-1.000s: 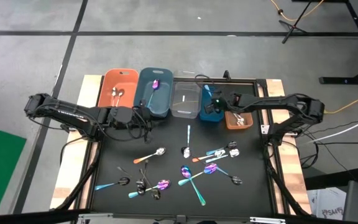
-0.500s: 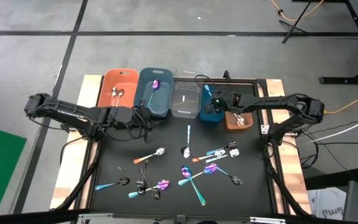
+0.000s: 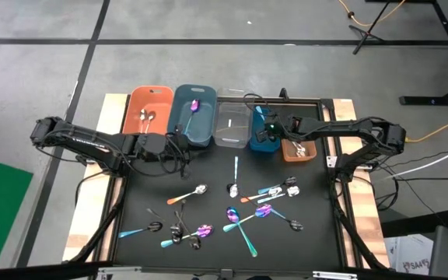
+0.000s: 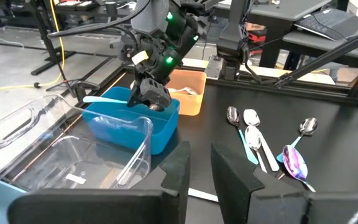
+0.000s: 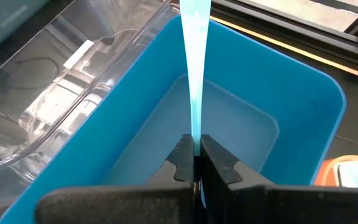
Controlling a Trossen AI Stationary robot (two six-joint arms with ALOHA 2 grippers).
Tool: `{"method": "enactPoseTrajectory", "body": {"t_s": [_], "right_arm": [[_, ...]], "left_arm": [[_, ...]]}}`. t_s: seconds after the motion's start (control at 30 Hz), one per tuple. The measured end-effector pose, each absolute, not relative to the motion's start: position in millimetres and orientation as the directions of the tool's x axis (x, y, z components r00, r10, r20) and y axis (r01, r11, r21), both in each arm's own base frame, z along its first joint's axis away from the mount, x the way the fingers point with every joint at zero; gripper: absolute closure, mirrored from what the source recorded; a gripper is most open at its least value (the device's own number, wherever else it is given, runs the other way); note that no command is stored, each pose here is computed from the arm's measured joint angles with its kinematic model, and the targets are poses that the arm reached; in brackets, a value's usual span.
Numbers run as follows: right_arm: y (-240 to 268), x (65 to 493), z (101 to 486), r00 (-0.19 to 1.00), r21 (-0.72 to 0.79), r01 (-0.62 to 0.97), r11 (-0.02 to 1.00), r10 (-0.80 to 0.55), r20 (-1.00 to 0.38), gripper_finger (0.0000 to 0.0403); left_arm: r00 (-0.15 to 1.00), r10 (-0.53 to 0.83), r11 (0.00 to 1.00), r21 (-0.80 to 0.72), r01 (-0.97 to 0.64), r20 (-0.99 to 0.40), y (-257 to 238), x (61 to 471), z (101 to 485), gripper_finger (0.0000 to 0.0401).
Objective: Sort silverware by color (type)
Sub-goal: Put the light blue spoon into the right blue bin
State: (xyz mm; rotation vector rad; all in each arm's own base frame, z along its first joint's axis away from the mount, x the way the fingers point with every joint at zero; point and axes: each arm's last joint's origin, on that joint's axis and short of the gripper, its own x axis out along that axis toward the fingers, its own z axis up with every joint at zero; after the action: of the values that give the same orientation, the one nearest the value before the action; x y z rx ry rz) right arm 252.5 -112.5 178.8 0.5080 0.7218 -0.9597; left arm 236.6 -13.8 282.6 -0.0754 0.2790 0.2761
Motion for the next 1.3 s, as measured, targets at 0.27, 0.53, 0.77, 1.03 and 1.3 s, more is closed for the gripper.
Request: {"method": "enactPoseTrajectory", "body": {"t_s": [0.27,0.53,0.77,1.03,1.3], "right_arm": [[-112.5,252.5,178.8,0.376,0.076,0.869,0.489,-0.551,-0.745,0.0400],[-112.5,252.5,178.9,0.376,0.076,0.869,0.490,-0.551,-0.745,0.0400],[-112.1,252.5,178.5,0.383,0.077,0.860,0.504,-0.538,-0.751,0.0400],[-111.8,252.0,178.2,0.379,0.074,0.860,0.504,-0.535,-0.756,0.0400],[-110.1,253.1,177.6,0.417,0.143,0.848,0.510,-0.476,-0.774,0.0400]], "left_arm": [[0.924,0.258,0.960,-0.035,-0.279,-0.282,-13.8,236.6,282.6,0.0341],[0.924,0.258,0.960,-0.035,-0.279,-0.282,-13.8,236.6,282.6,0.0341],[0.924,0.258,0.960,-0.036,-0.279,-0.282,-13.8,236.6,282.6,0.0341],[0.924,0.259,0.959,-0.036,-0.280,-0.282,-13.7,236.6,282.6,0.0341],[0.924,0.260,0.959,-0.036,-0.281,-0.282,-13.6,236.6,282.6,0.0341]]}}
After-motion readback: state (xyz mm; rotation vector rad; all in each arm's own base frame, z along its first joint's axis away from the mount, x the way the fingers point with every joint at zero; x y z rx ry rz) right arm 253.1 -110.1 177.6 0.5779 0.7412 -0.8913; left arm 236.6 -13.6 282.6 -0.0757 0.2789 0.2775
